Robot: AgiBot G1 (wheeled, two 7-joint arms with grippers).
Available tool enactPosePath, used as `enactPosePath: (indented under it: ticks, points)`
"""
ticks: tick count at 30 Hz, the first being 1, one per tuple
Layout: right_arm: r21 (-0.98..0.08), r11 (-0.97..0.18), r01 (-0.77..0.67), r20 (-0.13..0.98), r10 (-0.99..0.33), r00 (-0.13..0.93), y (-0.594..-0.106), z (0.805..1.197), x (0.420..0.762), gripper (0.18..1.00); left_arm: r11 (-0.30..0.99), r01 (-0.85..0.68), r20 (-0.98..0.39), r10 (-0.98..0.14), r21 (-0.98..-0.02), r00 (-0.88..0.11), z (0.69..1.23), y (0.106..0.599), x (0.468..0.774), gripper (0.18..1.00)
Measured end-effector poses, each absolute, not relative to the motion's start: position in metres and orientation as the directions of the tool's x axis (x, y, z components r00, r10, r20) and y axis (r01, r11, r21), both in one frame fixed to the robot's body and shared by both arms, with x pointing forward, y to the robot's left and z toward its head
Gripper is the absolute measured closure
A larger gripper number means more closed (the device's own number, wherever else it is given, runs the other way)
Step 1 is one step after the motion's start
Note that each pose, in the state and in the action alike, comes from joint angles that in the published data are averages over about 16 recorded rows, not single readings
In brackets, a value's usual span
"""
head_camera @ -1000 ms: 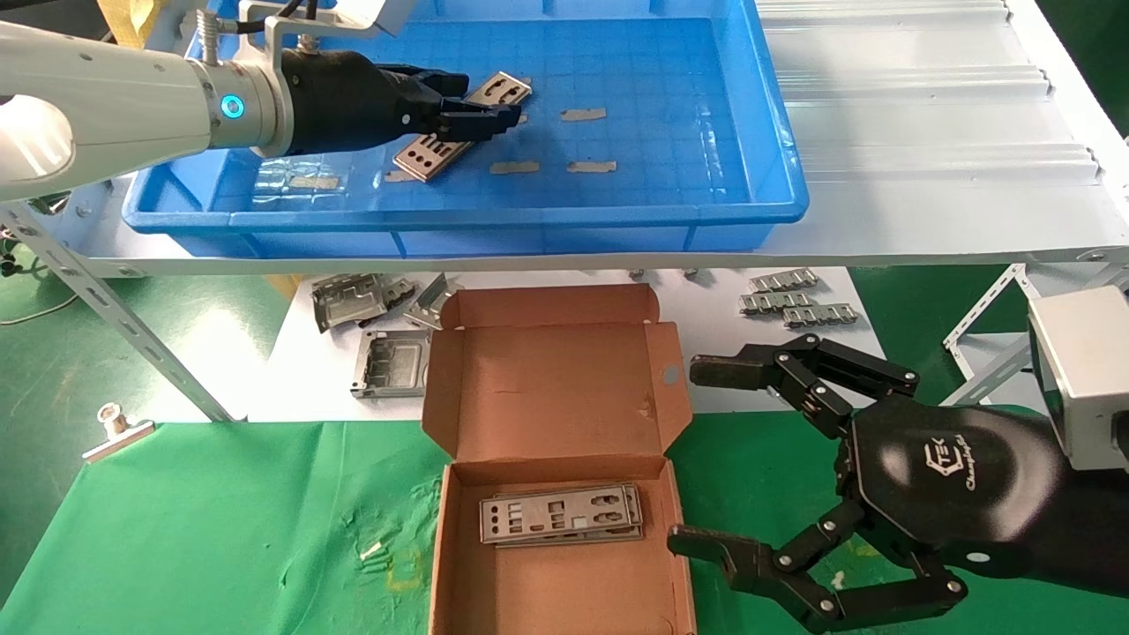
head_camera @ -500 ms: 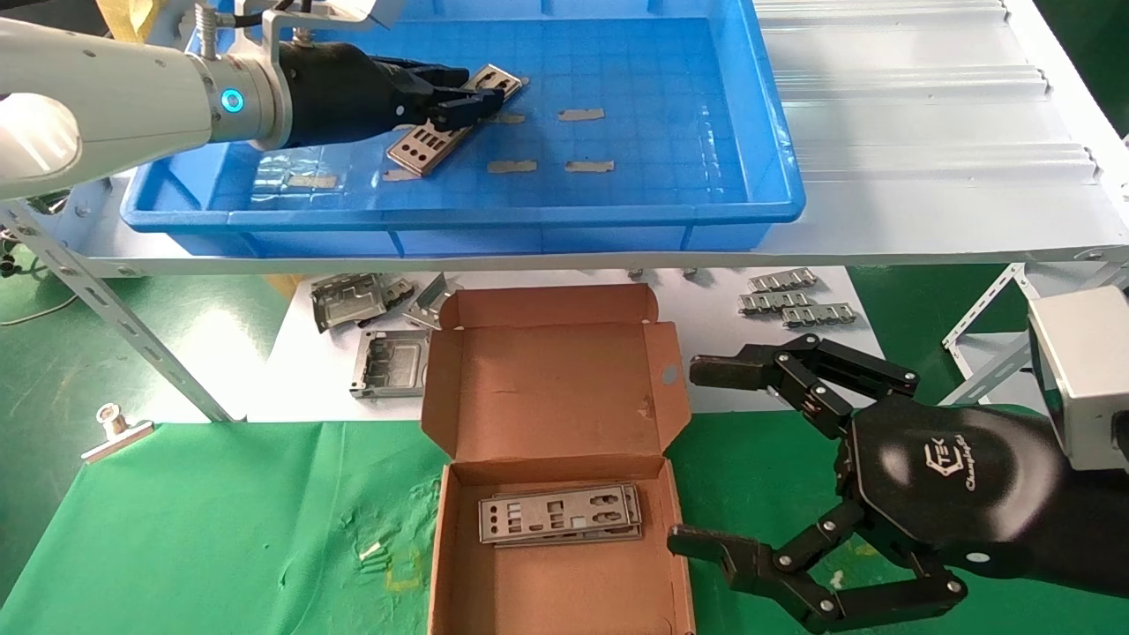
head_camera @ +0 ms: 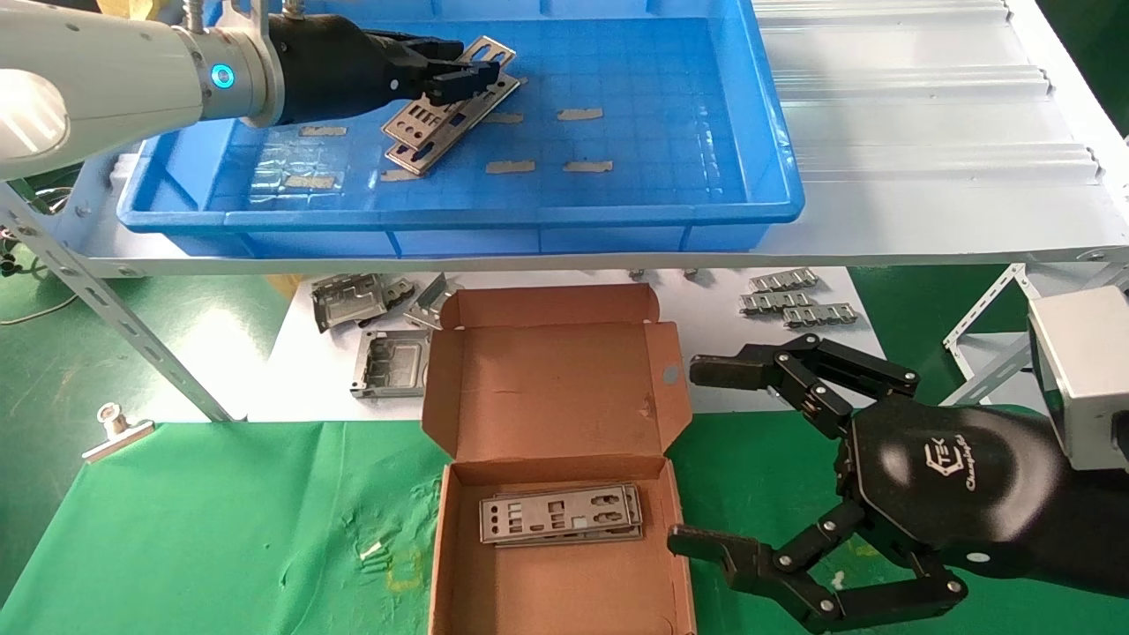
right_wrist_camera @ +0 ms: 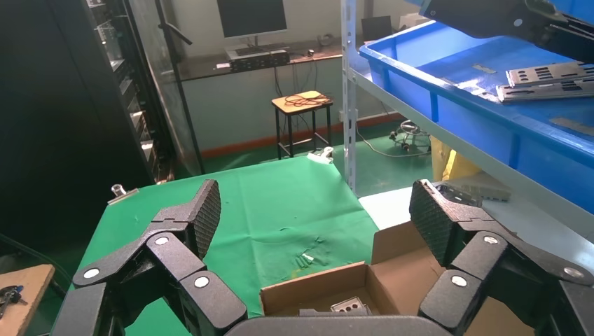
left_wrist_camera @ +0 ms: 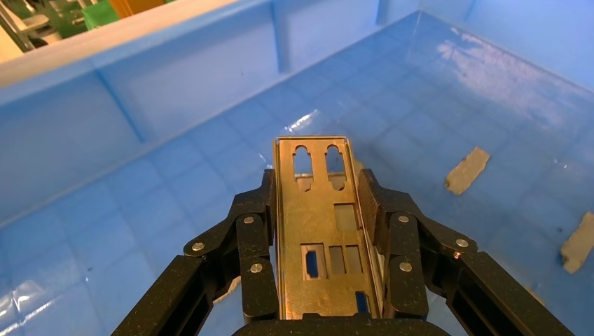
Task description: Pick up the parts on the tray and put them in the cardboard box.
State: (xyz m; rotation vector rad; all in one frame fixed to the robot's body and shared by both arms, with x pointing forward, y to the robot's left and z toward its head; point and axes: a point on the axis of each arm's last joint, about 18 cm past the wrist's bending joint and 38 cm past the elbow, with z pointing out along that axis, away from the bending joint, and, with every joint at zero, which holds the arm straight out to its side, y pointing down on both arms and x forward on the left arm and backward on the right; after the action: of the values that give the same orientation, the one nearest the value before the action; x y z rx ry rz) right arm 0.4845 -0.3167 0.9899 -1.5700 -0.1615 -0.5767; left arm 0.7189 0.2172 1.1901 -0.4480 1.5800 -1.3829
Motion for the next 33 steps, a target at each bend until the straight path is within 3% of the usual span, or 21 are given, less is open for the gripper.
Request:
enactPosePath:
  ticks: [11, 18, 33]
  points:
    - [-0.892, -0.099, 0.441, 0.451, -0.241, 0.859, -0.317, 0.990, 0.485, 0.178, 0.272, 0.328, -0.410, -0.767, -0.904, -0.493, 1.201, 0.217, 0.711, 0.731]
    - [-0.892, -0.099, 0.441, 0.451, -0.241, 0.859, -0.317, 0.990, 0.485, 0.178, 0.257, 0.360, -0.427, -0.716, -0.897, -0.553, 1.209, 0.218, 0.693, 0.732]
    - [-0.892, -0.099, 0.441, 0.451, -0.241, 0.859, -0.317, 0.990, 0.485, 0.178, 0.246, 0.456, -0.519, -0.402, -0.855, -0.755, 1.180, 0.235, 0.624, 0.732]
